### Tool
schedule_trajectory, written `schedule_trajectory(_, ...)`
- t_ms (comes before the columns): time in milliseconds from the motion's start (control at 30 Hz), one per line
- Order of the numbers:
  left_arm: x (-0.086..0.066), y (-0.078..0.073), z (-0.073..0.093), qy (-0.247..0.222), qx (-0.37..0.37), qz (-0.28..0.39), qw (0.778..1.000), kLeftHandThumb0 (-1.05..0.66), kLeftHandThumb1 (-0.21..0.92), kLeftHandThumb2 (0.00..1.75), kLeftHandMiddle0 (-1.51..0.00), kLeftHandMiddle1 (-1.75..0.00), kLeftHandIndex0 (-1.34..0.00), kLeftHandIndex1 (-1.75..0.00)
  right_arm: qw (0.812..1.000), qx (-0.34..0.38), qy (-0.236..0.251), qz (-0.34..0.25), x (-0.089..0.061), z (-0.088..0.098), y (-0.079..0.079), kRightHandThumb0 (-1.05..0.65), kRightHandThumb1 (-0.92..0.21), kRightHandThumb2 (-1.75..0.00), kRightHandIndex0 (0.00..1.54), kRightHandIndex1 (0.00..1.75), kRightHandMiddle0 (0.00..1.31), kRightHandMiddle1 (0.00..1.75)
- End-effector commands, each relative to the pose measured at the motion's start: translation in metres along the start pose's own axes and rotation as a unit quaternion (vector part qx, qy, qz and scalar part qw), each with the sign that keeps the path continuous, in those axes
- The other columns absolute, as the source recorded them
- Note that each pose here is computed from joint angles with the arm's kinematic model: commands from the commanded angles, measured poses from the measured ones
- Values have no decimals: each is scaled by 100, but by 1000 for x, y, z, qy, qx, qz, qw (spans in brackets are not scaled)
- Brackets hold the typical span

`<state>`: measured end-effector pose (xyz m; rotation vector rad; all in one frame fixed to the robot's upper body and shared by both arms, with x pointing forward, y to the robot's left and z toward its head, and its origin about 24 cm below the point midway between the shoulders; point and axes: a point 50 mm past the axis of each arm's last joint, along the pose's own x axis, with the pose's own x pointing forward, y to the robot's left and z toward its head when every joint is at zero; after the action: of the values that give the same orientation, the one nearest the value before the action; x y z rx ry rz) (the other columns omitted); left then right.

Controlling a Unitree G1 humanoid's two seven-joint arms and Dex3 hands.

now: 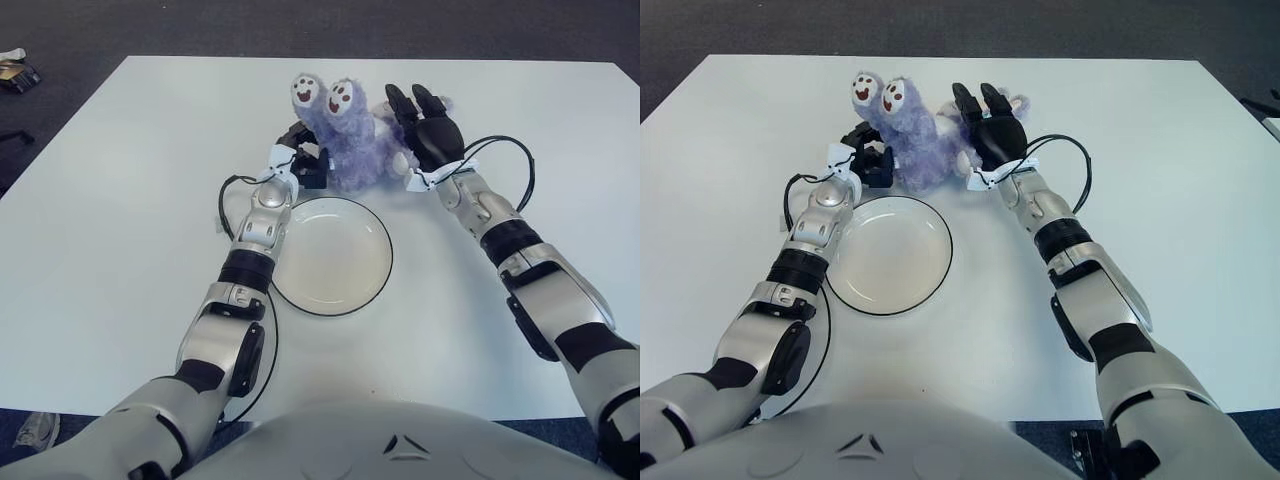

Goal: Put the doll into the plate.

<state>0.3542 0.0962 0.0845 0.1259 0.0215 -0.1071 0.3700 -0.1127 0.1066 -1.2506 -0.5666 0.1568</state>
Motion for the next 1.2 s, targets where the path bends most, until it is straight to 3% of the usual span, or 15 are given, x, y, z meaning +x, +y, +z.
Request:
schedule_trajectory(0, 2, 1, 3, -5, 6, 1, 1000, -1, 19, 147, -59, -175, -59, -174, 1000, 21, -6, -2, 6, 2, -4, -55, -27, -92, 2, 1, 0, 0)
schedule_trajectory(300, 2, 1, 3, -3, 4, -1, 1000, -1, 18, 147, -60, -175, -59, -174, 998, 51, -16, 25, 6, 3, 0, -51, -23, -98, 7, 2, 0, 14)
schedule_trajectory(500, 2, 0, 3, 0, 5, -2, 1000, -1, 19, 147, -60, -175, -59, -174, 995, 75, -27, 54, 6, 2, 1, -53, -24, -96, 12, 3, 0, 43)
schedule_trajectory(933, 2, 0, 2, 1, 4, -8, 1000, -1, 19, 146, -59, -175, -58, -174, 982, 126, -48, 132, 7, -1, 0, -49, -29, -96, 29, 14, 0, 80)
schedule_trajectory(1033, 2, 1, 0, 4, 3, -15, 1000, -1, 19, 146, -59, -175, -58, -174, 980, 129, -51, 140, 7, -2, 0, -42, -25, -102, 22, 43, 0, 89)
schedule_trajectory(1167, 2, 0, 0, 3, 3, -15, 1000, -1, 19, 146, -59, -175, -58, -174, 979, 129, -49, 152, 7, -3, 1, -37, -24, -107, 18, 68, 0, 98)
